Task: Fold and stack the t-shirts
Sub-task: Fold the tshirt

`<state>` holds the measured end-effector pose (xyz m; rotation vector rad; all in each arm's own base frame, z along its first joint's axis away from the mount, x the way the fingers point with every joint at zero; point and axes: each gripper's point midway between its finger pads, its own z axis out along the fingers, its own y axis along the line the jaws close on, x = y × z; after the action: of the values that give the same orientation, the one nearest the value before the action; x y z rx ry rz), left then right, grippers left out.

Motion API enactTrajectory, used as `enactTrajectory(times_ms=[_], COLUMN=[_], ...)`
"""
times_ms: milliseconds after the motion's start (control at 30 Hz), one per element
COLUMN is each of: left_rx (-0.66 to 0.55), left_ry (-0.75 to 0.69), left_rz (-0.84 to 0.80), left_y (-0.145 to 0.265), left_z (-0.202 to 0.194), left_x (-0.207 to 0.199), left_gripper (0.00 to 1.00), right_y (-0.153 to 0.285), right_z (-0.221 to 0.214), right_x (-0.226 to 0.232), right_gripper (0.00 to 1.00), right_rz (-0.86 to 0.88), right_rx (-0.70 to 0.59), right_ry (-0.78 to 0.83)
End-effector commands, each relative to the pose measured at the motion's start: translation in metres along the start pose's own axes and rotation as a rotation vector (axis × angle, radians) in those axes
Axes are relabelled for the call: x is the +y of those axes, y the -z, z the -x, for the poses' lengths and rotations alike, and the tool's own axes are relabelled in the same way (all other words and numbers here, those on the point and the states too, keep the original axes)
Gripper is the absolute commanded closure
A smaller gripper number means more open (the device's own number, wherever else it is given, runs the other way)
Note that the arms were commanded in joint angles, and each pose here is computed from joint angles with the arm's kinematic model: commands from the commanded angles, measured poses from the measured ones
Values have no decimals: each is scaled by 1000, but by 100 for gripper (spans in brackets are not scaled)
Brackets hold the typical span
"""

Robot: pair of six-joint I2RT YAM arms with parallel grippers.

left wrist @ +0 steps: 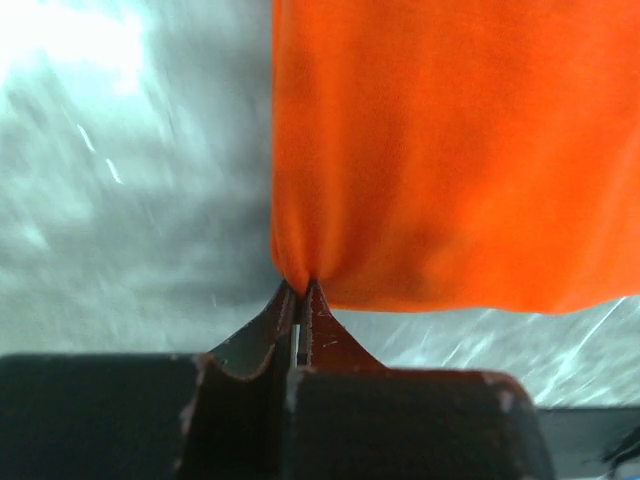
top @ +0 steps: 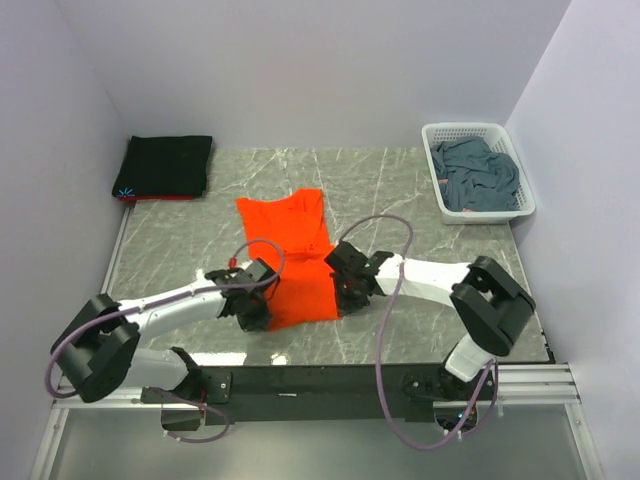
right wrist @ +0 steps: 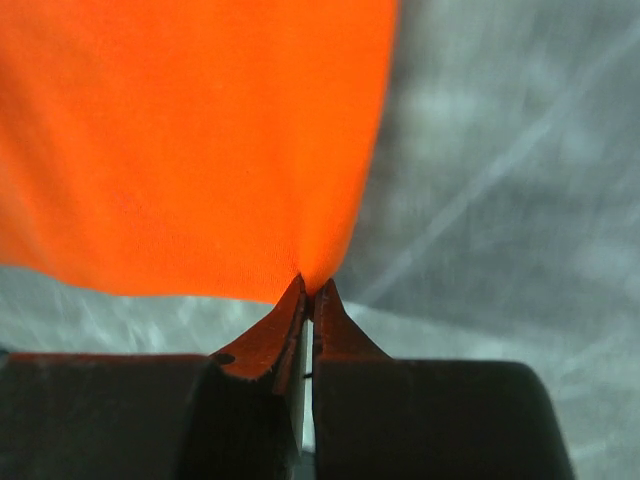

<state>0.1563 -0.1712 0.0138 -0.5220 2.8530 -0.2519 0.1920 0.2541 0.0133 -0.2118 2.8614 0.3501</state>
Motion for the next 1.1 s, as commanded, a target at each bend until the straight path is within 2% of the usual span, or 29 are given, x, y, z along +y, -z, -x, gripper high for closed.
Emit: enactTrajectory(times_ms=[0, 67, 100, 167, 200, 333, 433, 667, 767, 1067], left_rx=[163, 211, 239, 287, 313, 355, 276, 129, 69, -20], left_ry=[-89, -95, -149, -128, -166, -137, -148, -138, -108, -68], left_rz=[149, 114, 112, 110, 97, 8, -127, -152, -164, -196], left_y=[7, 21, 30, 52, 62, 97, 126, 122, 127, 135], left_z=[-63, -85, -103, -124, -137, -147, -122, -49, -19, 30], left_x=[48, 48, 52, 60, 63, 51, 14, -7, -17, -30], left_gripper=[99, 99, 99, 99, 99, 99, 99, 99, 99, 99], right_y=[23, 38, 50, 68, 81, 113, 134, 160, 168, 168], right_z=[-64, -94, -101, -126, -131, -141, -114, -25, 5, 69], right_x=[-20, -26, -24, -32, -28, -47, -52, -33, -25, 4], right_gripper=[100, 100, 100, 100, 100, 100, 100, 100, 100, 100], right_rz=[-32, -43, -16, -30, 8, -26, -71, -42, -39, -10], right_rx=[176, 249, 248, 300, 285, 287, 210, 32, -4, -55], right_ry=[57, 92, 102, 112, 127, 117, 127, 122, 138, 188])
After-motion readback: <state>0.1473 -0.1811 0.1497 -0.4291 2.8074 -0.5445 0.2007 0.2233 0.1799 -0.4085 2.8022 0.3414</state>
